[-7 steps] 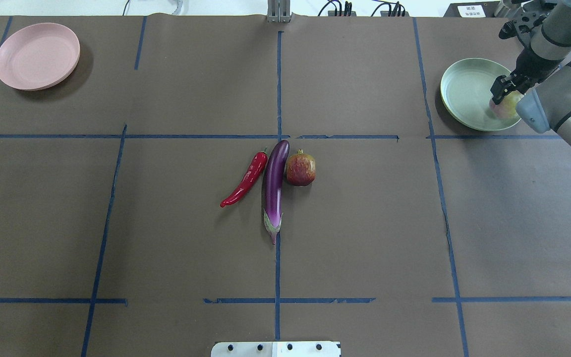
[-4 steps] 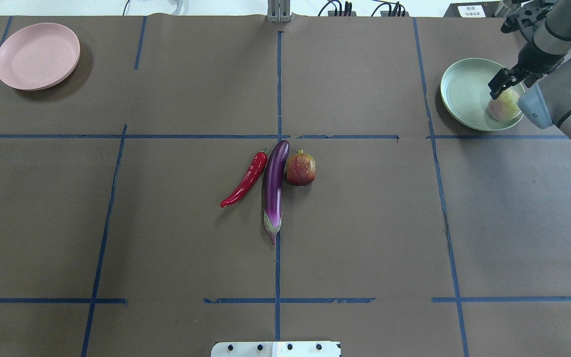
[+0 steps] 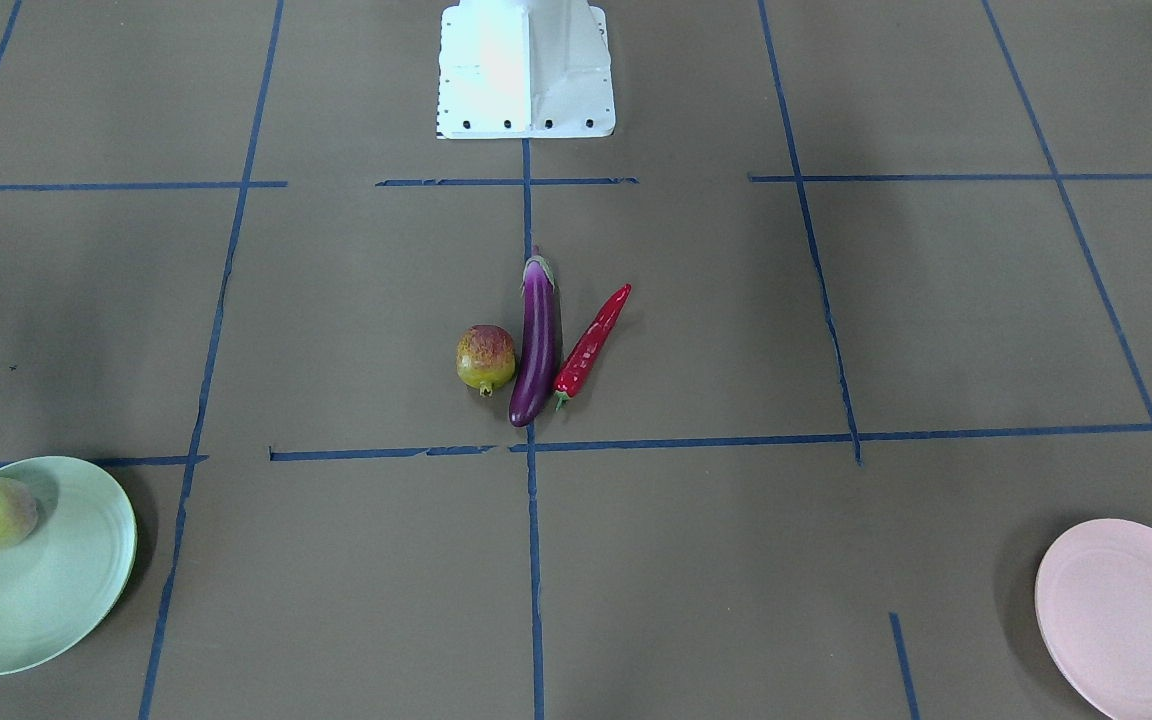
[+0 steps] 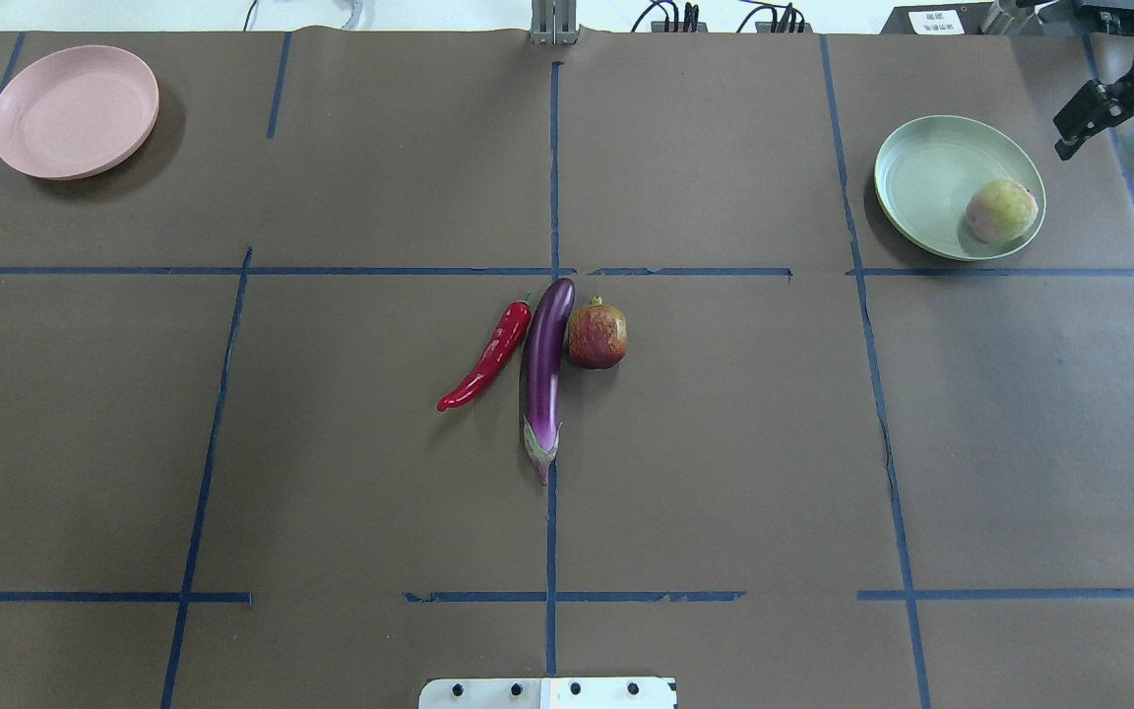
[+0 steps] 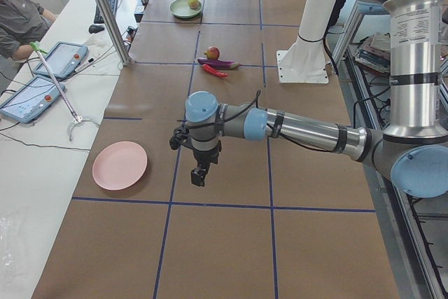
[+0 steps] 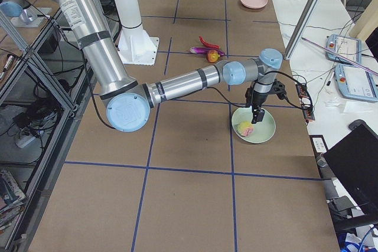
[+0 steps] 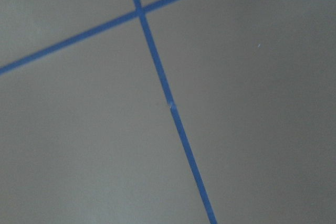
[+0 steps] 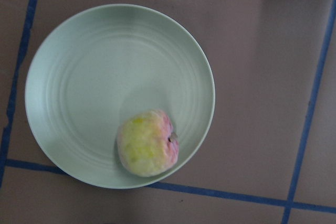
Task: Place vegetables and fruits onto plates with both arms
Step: 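Grasp the purple eggplant with the left gripper while the right arm withdraws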
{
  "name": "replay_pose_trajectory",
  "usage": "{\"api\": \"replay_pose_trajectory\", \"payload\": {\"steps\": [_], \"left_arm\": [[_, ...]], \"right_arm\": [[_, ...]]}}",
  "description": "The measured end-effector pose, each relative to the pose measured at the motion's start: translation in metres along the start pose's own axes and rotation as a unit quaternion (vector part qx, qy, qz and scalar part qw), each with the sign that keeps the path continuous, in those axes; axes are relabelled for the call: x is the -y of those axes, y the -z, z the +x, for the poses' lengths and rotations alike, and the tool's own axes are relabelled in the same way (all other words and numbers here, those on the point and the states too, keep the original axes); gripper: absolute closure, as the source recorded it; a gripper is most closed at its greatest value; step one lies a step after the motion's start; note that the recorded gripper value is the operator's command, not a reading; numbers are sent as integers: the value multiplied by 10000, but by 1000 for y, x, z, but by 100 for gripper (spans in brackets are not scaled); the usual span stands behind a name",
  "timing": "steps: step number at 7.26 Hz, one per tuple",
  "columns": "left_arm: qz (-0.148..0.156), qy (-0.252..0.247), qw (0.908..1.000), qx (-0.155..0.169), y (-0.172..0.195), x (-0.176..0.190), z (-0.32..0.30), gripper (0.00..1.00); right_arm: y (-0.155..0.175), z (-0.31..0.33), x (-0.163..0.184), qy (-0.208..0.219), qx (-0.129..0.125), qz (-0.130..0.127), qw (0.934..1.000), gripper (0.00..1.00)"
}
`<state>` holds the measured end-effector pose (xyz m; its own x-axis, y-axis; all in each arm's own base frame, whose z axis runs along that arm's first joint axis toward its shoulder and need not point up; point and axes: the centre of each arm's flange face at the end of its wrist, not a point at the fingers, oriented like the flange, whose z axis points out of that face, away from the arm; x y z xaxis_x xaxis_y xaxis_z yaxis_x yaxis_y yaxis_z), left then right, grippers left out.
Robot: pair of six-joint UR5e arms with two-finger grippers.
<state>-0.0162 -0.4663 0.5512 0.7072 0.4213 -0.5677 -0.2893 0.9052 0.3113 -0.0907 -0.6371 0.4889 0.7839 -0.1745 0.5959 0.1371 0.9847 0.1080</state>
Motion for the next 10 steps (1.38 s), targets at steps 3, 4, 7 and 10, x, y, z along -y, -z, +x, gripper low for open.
{"api": "replay_pose_trajectory", "payload": {"steps": [3, 4, 7, 10], "left_arm": [[443, 243, 9970, -592, 24, 90, 75, 0], [434, 643, 9931, -879, 26, 121, 120, 0], [106, 1062, 9856, -1314, 1, 195, 356, 0], [-61, 1807, 9771, -1124, -53, 203, 567, 0]], "right_arm": [[-7, 83, -113, 157, -82, -120, 9998, 0], [-11, 111, -149, 127, -32, -190, 9997, 0], [-16, 134, -206, -45, 195, -233, 9995, 0], [-14, 132, -209, -41, 230, -201, 9995, 0]]}}
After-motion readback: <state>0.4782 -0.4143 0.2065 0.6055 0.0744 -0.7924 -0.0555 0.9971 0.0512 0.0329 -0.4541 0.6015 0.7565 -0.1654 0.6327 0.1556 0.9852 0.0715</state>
